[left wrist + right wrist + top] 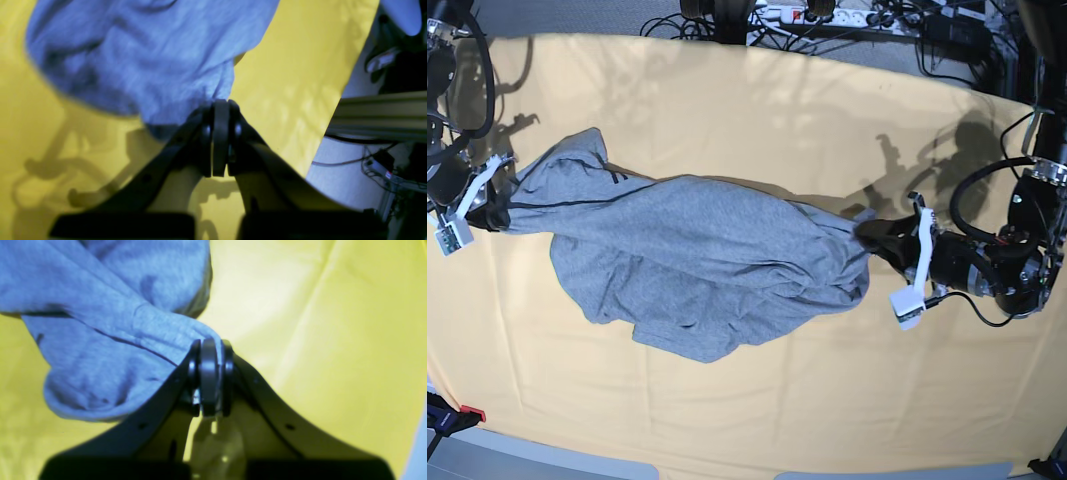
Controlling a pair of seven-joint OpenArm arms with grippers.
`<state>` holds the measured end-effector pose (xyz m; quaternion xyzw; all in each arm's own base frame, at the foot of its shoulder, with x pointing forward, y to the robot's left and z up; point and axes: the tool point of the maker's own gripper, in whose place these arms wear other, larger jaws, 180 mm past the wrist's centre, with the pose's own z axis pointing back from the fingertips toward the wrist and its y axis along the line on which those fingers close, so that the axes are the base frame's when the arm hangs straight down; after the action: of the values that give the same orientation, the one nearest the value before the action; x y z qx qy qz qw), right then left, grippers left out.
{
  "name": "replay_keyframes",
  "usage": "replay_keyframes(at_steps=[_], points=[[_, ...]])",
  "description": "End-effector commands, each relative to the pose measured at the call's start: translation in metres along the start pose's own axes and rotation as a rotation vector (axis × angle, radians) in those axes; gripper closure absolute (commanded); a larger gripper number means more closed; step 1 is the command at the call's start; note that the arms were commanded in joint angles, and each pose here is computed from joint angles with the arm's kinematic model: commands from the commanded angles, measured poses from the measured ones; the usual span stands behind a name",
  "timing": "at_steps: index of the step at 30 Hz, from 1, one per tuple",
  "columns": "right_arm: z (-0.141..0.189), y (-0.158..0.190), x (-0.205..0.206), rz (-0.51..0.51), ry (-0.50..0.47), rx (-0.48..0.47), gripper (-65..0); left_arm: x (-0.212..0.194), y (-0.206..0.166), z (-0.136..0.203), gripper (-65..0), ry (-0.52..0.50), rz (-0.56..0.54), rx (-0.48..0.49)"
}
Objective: Layout the t-shirt on the table in an organized manner, then fold the t-shirt properly
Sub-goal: 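Stretch the shirt between both grippers, pulling them apart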
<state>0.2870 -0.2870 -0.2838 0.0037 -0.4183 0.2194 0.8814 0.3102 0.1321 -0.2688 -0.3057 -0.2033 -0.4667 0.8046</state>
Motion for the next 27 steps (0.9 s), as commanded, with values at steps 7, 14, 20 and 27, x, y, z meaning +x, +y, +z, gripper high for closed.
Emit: replay_keyframes(at_steps=[7, 14, 20, 27], points=[[0.022, -0.026, 0.031, 0.154, -0.020, -0.080, 0.0, 0.030, 0.013, 0.051, 0.0, -0.051, -0.061, 0.085], [0.026, -0.039, 0.028, 0.208, 0.026, -0.141, 0.0, 0.066, 0.022, 0.080, 0.0, -0.092, -0.144, 0.159], [0.034, -0.030, 0.047, 0.263, -0.015, -0.158, 0.0, 0.079, 0.024, 0.092, 0.0, -0.104, -0.175, 0.189], [0.046, -0.004, 0.035, 0.356, 0.055, -0.113, 0.0, 0.054, 0.026, 0.095, 0.0, -0.053, -0.131, 0.200]])
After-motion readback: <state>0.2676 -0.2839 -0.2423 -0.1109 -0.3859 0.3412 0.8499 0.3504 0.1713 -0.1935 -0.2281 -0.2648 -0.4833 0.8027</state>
